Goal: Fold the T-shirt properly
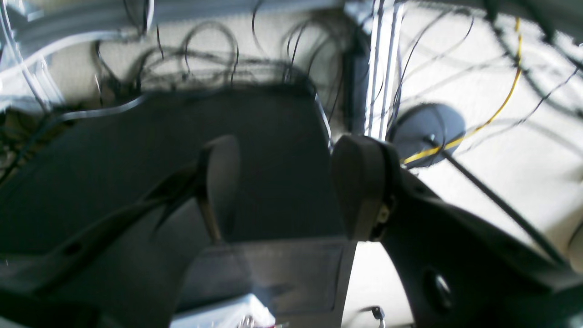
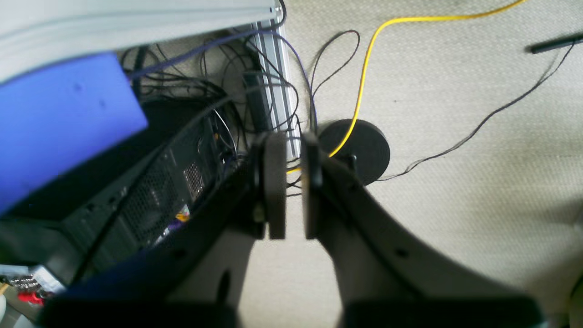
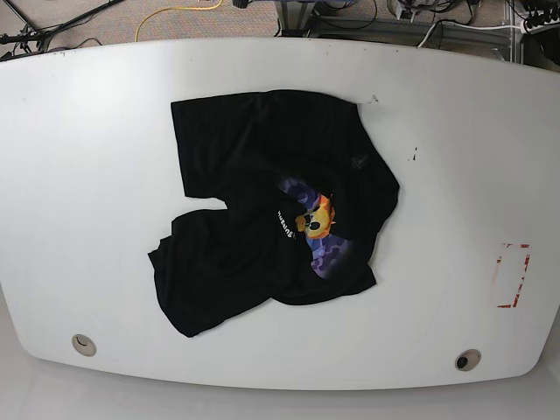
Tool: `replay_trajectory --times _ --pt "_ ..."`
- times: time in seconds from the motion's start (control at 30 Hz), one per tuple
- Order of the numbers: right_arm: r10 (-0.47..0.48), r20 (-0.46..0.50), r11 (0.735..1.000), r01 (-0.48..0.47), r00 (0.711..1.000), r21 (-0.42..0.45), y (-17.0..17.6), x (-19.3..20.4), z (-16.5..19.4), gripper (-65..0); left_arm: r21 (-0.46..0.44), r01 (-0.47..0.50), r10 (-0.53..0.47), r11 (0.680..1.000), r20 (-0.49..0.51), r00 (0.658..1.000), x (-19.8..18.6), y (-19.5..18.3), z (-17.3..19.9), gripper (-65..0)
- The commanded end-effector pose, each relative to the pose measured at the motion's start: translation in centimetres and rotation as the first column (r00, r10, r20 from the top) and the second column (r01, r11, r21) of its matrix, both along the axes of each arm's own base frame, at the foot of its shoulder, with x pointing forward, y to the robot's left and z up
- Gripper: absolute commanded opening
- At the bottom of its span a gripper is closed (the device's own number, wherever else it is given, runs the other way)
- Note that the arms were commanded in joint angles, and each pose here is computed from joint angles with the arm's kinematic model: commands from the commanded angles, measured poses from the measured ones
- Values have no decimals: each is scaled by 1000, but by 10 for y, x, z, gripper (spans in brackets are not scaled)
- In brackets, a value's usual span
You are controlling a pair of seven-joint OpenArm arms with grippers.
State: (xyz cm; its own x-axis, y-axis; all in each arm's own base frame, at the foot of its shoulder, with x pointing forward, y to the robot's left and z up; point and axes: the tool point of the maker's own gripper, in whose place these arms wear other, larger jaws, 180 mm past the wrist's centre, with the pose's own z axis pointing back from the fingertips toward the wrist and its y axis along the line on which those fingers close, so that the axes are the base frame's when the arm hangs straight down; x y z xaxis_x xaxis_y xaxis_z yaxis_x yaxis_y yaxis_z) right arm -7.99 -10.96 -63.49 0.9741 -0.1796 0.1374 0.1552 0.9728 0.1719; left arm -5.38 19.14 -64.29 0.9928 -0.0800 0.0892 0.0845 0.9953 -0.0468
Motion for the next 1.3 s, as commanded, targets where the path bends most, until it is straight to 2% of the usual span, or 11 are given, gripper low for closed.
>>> replay_trajectory --times 0.0,0.23,0.63,1.27 --pt "-14 27 1000 14 1000 -8 -4 -5 6 -602 6 -7 6 1000 30 1000 -2 6 4 -335" --pt "-15 44 1000 16 999 -18 -6 -12 13 -602 8 -1 1 1000 60 998 -5 8 12 -335" --pt "13 101 999 -9 995 -46 -15 -20 39 -601 -7 41 -39 999 186 982 -2 1 46 -336" --pt "36 161 998 -26 986 -63 -18 -18 65 -605 -2 86 -83 996 249 965 -6 5 73 -339"
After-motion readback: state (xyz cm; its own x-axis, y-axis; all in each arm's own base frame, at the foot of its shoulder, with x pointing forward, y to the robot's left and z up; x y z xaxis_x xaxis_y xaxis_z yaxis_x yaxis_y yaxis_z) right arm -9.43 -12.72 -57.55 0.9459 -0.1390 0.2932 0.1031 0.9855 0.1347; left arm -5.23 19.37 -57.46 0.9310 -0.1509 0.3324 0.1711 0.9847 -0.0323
